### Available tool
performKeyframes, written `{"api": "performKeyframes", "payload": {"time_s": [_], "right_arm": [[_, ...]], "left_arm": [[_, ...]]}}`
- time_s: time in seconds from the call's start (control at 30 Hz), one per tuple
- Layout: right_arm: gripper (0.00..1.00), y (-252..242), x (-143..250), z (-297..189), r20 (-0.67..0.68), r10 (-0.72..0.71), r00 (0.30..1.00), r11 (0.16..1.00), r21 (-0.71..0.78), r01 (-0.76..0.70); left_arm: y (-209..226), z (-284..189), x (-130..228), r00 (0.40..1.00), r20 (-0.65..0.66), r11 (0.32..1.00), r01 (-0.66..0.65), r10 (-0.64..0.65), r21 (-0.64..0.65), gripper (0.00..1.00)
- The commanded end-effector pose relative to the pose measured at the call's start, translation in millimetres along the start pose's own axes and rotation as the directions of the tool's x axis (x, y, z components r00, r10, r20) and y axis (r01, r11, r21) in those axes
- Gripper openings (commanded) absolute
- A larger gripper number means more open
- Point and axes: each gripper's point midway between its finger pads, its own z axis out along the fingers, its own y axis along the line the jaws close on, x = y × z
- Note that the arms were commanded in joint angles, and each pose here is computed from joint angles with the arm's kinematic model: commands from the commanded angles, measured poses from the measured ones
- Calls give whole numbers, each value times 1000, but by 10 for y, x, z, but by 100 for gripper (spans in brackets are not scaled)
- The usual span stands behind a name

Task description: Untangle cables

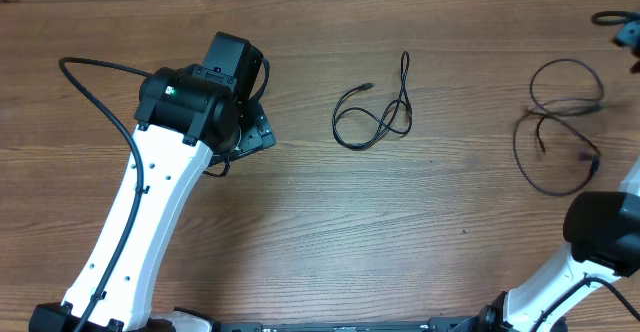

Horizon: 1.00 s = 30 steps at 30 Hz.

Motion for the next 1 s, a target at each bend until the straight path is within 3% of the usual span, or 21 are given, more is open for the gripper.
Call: {"api": "performKeyframes", "payload": {"time_s": [0.0,0.17,0.3,0.53,0.7,0.97], "right_arm": [[87,344,106,-75,-54,-37,998,977,-211,24],[90,966,642,-399,-170,-279,945,814,-565,139],[91,1263,1124,-496,-207,-461,863,749,-613,254],[89,1872,1917,-308,-228,-642,732,653,-664,365],[80,2371,2531,62,-129,-741,659,556,-668,494],[71,2743,2955,594,-42,-670,741,618,-583,527]], "left_arm": [[-9,9,6,1000,-4,1000,-17,17,2,97],[-178,-1,-110,993,47,991,-115,112,70,100],[-409,-33,-154,960,90,946,-277,266,169,100],[-379,-27,-130,956,80,944,-291,281,157,100],[-366,-24,-116,956,73,944,-291,283,154,100],[-357,-22,-96,956,64,944,-292,285,154,100]]}}
